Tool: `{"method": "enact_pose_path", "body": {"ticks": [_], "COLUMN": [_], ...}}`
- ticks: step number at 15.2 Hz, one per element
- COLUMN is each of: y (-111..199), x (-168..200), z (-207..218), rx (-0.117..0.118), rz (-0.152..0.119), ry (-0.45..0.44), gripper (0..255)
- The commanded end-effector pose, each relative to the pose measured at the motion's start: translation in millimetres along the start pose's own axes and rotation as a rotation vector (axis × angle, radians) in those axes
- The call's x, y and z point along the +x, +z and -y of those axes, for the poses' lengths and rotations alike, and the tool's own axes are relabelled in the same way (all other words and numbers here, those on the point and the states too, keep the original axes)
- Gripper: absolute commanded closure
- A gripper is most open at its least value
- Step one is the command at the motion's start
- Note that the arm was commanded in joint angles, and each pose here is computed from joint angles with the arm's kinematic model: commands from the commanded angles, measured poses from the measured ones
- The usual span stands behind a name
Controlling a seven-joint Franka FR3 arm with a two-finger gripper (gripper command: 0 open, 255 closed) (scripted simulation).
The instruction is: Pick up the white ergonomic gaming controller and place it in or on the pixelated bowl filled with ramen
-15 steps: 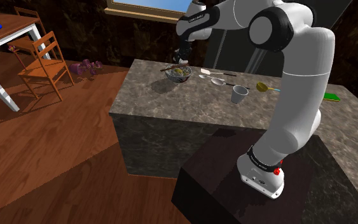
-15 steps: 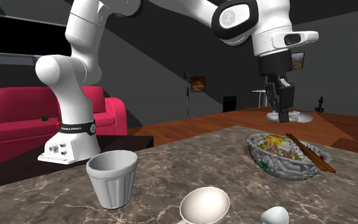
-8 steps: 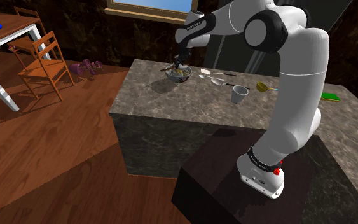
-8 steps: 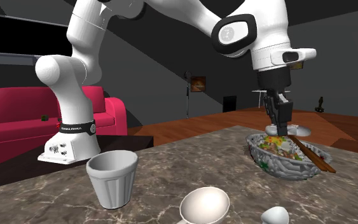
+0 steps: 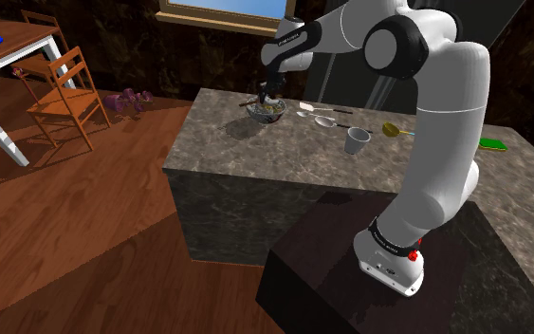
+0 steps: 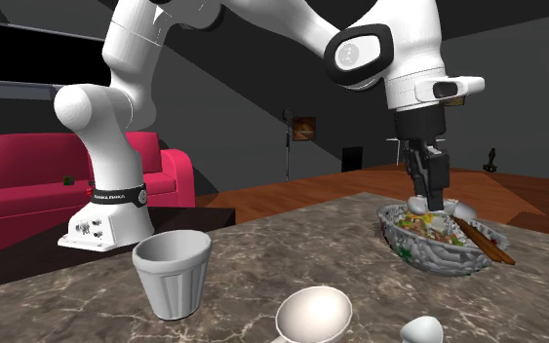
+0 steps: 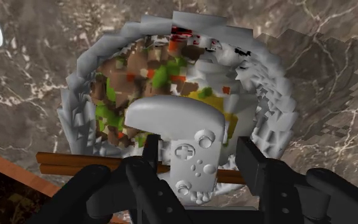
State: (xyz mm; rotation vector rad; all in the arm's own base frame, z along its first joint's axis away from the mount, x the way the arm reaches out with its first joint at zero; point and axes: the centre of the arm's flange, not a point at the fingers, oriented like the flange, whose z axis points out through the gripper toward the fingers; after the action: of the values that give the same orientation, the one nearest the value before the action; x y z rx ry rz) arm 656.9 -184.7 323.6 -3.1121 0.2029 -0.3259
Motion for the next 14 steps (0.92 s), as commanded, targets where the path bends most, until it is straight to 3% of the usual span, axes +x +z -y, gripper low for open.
{"method": "enact_pose_path", "body": {"ticks": [1, 5, 9, 14], "y": [0.0, 0.0, -50.0, -50.0], "x": [0.0, 0.0, 0.0, 0.0], "z": [0.0, 0.0, 0.0, 0.0], "rx": [0.000, 0.000, 0.000, 0.000], "rz": [0.000, 0.000, 0.000, 0.000], "ry": [0.000, 0.000, 0.000, 0.000], "gripper": [0, 0, 0, 0]}}
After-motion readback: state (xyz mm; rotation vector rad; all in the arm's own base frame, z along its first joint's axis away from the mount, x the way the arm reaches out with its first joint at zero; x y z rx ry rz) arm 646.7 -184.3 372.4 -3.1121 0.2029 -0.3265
